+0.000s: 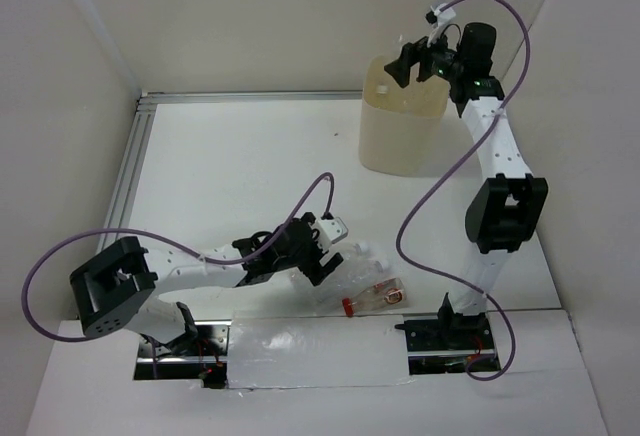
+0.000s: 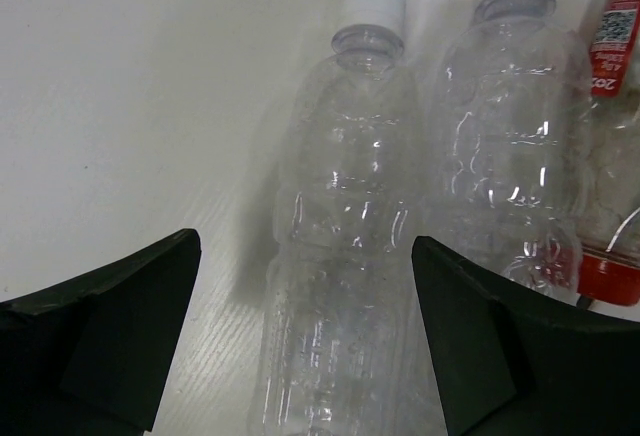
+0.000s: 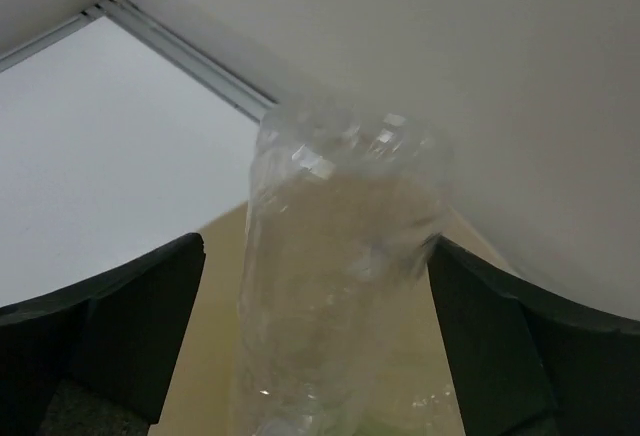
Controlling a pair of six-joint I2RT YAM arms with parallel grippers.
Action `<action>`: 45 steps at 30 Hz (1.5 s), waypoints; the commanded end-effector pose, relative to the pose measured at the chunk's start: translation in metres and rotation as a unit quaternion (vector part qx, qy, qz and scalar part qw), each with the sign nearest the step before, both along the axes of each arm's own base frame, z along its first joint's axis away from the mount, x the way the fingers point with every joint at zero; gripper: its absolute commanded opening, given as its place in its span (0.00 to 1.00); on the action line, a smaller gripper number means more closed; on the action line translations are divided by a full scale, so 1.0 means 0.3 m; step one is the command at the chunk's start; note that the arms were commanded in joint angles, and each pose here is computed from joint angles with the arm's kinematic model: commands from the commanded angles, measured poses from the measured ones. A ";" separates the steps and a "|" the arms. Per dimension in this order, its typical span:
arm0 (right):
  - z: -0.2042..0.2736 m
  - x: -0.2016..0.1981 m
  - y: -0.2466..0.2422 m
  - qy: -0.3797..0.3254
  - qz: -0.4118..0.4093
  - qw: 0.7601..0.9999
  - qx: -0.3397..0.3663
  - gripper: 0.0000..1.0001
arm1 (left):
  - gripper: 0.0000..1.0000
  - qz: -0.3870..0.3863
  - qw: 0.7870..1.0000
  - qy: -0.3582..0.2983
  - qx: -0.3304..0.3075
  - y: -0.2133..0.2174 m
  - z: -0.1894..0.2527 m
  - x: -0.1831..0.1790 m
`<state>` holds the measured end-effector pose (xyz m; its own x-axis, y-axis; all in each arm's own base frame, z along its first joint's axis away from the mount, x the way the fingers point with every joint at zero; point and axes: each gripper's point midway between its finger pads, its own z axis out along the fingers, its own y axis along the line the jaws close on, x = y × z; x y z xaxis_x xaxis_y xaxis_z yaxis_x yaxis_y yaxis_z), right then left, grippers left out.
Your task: Put the plastic bottles in the bin
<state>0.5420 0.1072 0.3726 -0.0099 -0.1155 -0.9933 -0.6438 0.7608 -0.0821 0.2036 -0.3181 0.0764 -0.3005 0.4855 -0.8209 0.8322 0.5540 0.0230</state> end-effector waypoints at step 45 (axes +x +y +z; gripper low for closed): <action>-0.540 -1.026 -0.108 0.074 0.149 0.978 -0.125 0.17 | 0.05 0.170 0.777 -0.237 -0.557 -0.411 1.352 1.039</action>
<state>0.2424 0.0722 0.2143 -0.0785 -0.3646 -0.9278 -0.8465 0.5160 -0.1312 0.5153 -0.4660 0.4235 0.0775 -0.5057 -0.8592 0.6910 0.6485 -0.3193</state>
